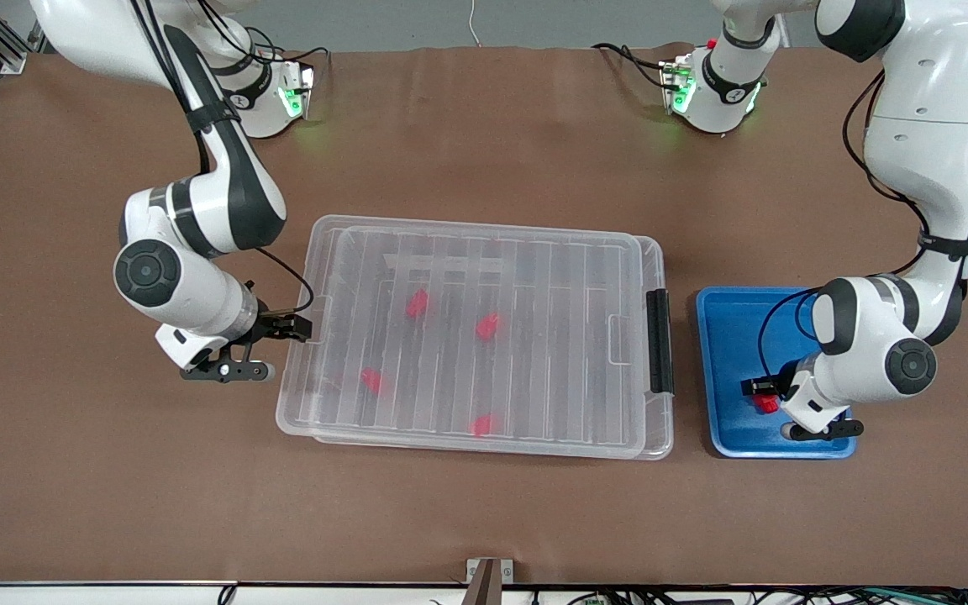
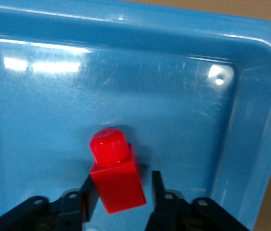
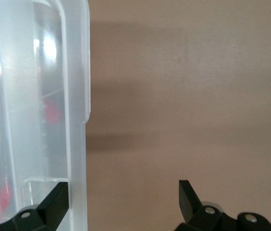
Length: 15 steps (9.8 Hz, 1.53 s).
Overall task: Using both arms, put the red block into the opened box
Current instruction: 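Slide the clear lid open with the right gripper while the left gripper lifts, then carry the red block with the left gripper over the opened clear box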
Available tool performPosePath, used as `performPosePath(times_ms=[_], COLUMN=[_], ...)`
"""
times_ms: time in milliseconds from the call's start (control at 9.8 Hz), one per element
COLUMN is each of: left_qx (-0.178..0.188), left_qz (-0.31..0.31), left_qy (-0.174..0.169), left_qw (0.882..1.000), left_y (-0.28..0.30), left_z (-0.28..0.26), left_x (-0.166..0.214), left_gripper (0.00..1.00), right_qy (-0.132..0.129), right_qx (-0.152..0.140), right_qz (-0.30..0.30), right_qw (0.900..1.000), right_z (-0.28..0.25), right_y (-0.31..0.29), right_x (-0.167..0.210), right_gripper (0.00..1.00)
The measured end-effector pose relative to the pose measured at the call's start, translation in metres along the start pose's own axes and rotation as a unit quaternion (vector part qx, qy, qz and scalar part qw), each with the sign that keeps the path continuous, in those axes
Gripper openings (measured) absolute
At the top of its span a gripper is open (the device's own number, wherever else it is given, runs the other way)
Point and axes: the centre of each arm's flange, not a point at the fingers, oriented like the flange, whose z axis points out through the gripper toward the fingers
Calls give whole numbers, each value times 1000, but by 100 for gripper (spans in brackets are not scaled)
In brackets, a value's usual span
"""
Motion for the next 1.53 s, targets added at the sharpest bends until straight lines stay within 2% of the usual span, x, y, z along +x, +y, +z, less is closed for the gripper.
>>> performPosePath(times_ms=[102, 204, 408, 612, 816, 1020, 1122, 1327, 1531], left_qx=[1, 2, 2, 2, -2, -6, 2, 46, 57], left_qz=[-4, -7, -10, -13, -23, -41, -41, -10, 24], left_qy=[3, 11, 29, 15, 3, 0, 1, 9, 7], left_qw=[1000, 1000, 1000, 1000, 1000, 999, 999, 999, 998], left_y=[-4, -8, -12, 8, 68, 166, 216, 293, 332], left_z=[2, -4, -27, -86, -161, -196, -196, -173, -131], left_x=[2, 5, 15, 8, -19, -58, -78, -118, -136], left_gripper=[46, 35, 35, 35, 35, 35, 35, 35, 35], right_qy=[-8, -18, -33, -37, -38, -37, -34, -9, 36], right_qx=[-3, -8, -11, -7, -3, -2, -2, -1, 1], right_qz=[9, 19, 28, 16, 9, 7, 6, 9, 20], right_qw=[1000, 1000, 999, 999, 999, 999, 999, 1000, 999], right_z=[1, 2, 4, 4, 4, 3, 0, -31, -116], right_y=[16, 35, 76, 116, 149, 154, 152, 151, 160], right_x=[2, 4, 9, 13, 15, 15, 16, 21, 11], right_gripper=[100, 100, 100, 100, 100, 100, 100, 100, 100])
